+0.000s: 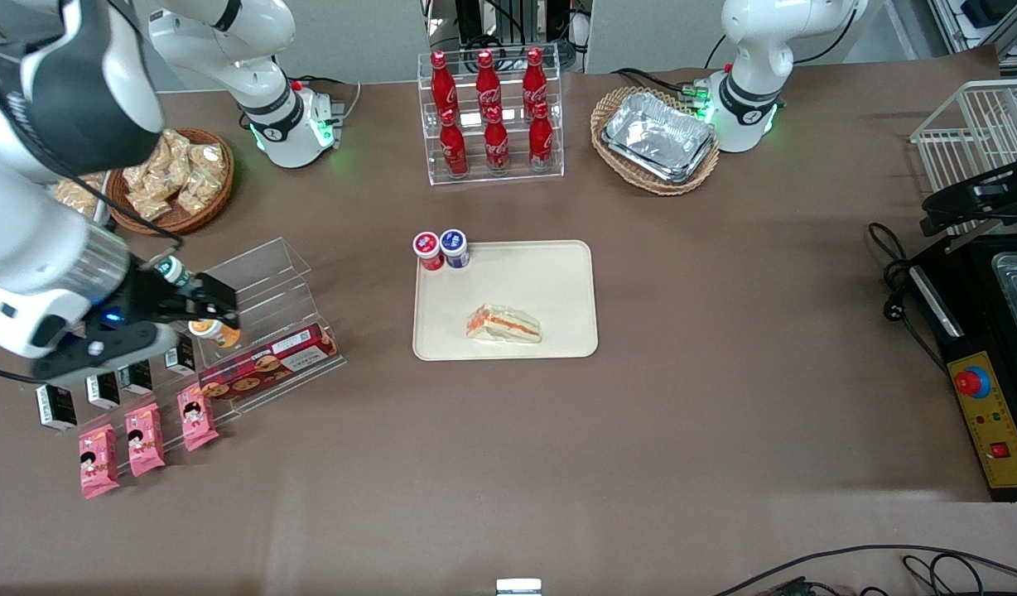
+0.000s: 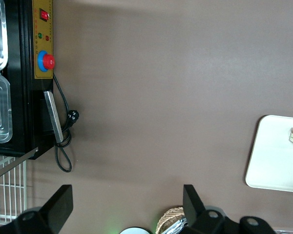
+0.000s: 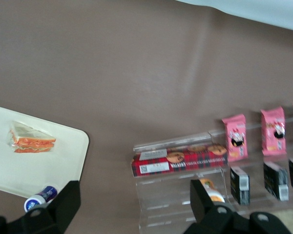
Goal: Place sandwich on tray
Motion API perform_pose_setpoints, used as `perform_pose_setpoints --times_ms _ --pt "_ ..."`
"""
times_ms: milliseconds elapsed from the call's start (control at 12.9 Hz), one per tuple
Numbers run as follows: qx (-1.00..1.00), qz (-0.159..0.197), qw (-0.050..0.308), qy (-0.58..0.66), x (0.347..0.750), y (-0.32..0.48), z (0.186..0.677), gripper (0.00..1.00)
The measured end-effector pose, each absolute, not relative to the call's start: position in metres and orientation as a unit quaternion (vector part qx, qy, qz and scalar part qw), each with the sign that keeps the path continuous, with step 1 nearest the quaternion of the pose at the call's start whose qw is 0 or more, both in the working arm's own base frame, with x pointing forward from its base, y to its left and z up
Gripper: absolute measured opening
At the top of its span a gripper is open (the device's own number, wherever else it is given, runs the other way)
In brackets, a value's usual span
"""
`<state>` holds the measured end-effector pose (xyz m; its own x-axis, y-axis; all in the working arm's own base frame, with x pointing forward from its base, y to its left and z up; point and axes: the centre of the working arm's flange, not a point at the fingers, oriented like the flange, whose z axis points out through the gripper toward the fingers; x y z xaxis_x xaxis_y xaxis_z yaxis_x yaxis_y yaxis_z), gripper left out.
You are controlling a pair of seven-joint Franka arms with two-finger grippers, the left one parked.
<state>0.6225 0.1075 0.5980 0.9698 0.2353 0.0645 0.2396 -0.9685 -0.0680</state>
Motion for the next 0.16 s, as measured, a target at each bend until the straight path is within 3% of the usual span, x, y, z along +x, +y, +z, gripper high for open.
perform_pose_setpoints --times_ms 155 --pt "-0.997 -0.018 0.035 -0.073 0.6109 0.0907 0.6142 1.00"
